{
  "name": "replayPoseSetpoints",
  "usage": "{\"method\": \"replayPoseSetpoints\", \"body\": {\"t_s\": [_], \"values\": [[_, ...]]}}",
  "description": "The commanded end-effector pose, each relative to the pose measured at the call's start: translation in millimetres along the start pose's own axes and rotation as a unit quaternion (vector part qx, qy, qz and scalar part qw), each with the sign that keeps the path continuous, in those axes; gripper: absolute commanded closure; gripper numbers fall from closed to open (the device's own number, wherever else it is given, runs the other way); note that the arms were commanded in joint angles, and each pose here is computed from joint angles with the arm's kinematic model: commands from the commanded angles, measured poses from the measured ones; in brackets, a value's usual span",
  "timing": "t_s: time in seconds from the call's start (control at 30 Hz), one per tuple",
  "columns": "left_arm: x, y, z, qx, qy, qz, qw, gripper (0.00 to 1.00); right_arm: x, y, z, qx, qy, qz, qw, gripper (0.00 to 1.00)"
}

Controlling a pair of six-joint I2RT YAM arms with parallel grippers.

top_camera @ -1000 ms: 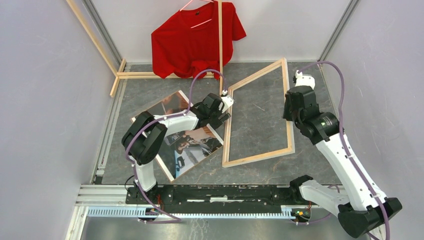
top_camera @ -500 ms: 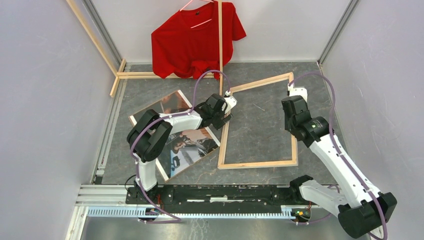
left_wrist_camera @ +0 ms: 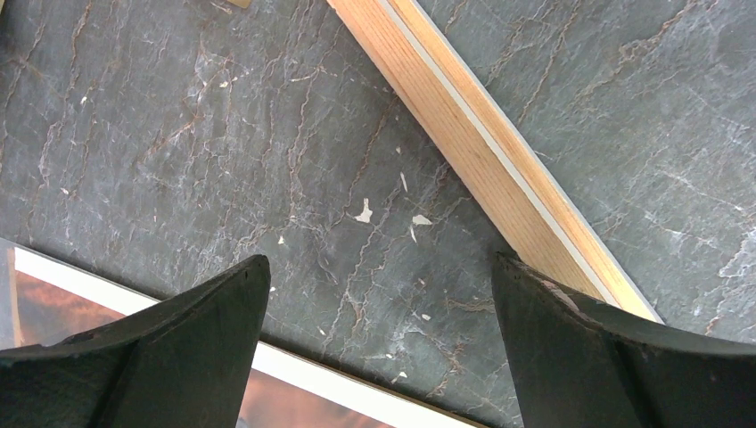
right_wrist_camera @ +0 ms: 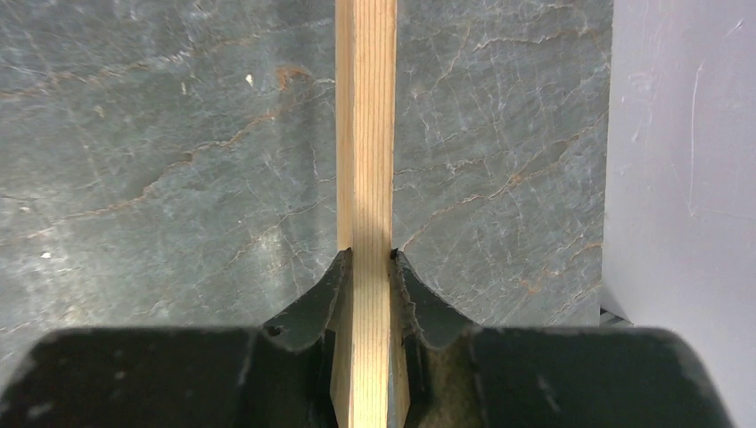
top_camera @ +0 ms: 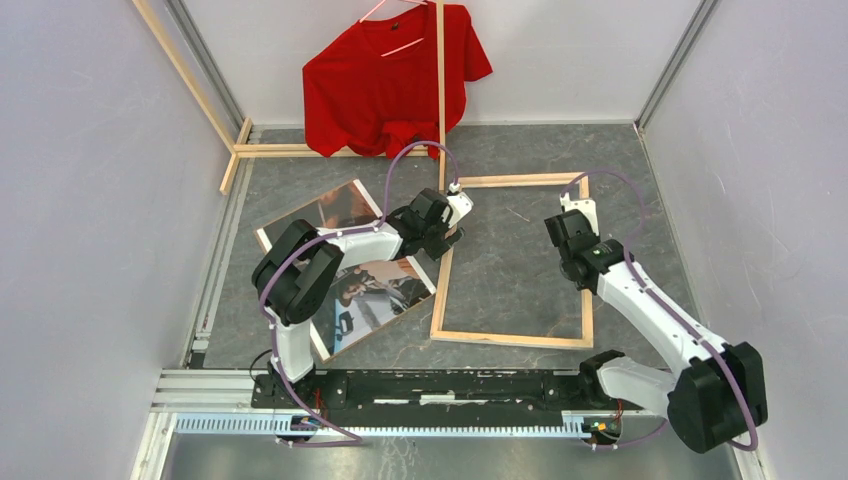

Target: Put the photo into the frame

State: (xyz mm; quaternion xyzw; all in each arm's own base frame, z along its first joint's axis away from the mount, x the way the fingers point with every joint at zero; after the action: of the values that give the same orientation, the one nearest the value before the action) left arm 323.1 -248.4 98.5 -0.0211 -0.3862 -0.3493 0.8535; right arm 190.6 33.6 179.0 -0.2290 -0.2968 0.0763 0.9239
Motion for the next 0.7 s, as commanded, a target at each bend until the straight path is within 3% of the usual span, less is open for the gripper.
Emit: {"method": "replayPoseSetpoints", "body": {"t_s": [0.0,0.4,0.67], "values": [[-10.6,-6.8,3.6,-0.03,0.01,-0.018,0.999,0.0,7.8,12.6,-16.4,0.004,-0.022,-0.014,1.0,0.89],[-12.8,-6.1,9.1,-0.033,0.015,-0.022,0.999,0.0,1.4,29.8,-62.0,-0.015,0.027,0.007,0.999,0.92],[-13.7,-6.8,17.3,-0.045,0.012,-0.018,0.999,0.0,7.7,26.0,-81.1,-0.016,0.043,-0.01,0.999,0.87]]}}
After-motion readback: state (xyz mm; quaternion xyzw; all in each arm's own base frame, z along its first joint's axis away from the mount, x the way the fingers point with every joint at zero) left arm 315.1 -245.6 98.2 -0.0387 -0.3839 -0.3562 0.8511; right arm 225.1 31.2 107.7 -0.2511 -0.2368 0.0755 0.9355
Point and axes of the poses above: each gripper's point midway between its finger pads, its own z axis back along the fingers, its own y axis along the line the jaws close on, x = y × z, the point moved 9 cm from there along z, back along the fingers, and after that the axes turned 10 degrees about z, right-handed, at the moved point
